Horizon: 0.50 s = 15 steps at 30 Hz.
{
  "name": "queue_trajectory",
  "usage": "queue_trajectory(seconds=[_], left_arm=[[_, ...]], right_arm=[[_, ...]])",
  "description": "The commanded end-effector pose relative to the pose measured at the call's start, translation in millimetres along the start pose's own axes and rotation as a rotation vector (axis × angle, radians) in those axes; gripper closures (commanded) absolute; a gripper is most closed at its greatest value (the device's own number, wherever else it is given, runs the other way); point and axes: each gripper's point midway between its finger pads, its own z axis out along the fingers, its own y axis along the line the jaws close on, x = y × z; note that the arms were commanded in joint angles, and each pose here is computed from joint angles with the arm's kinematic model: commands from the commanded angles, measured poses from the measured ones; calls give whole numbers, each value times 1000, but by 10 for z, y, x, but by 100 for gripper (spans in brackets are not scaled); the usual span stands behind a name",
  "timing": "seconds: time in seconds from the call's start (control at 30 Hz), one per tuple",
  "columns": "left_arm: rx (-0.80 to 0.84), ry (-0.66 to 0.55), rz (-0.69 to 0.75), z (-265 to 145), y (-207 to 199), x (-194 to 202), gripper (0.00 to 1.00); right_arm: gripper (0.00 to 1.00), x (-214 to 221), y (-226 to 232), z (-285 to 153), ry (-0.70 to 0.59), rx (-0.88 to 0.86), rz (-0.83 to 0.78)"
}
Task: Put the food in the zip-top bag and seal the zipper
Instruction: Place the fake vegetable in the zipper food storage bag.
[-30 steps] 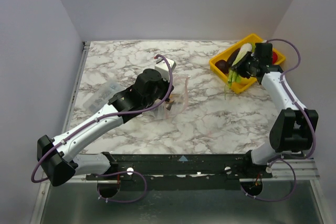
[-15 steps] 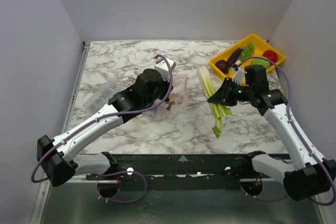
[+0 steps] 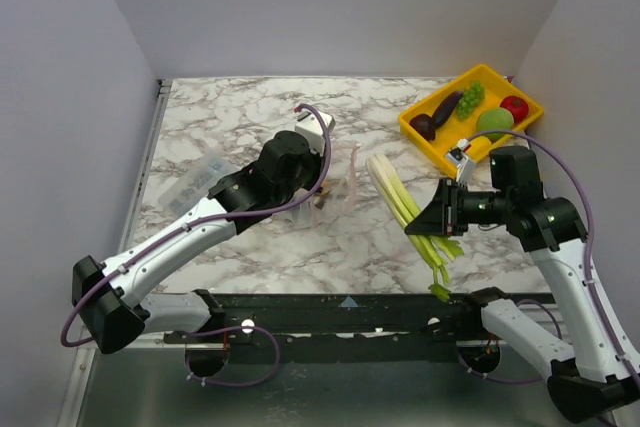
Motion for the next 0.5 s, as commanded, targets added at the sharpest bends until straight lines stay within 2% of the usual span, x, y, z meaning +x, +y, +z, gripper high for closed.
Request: queue_trajectory(seconds=[0.0, 0.23, 0.47], left_arm=[[-14, -20, 10, 26, -7, -94, 100], [-4, -13, 14, 43, -25, -78, 100], [8, -31, 10, -7, -39, -119, 100]], right_arm=[[100, 245, 344, -112, 89, -176, -36], [100, 222, 505, -101, 126, -237, -65], [100, 135, 429, 94, 173, -206, -44]])
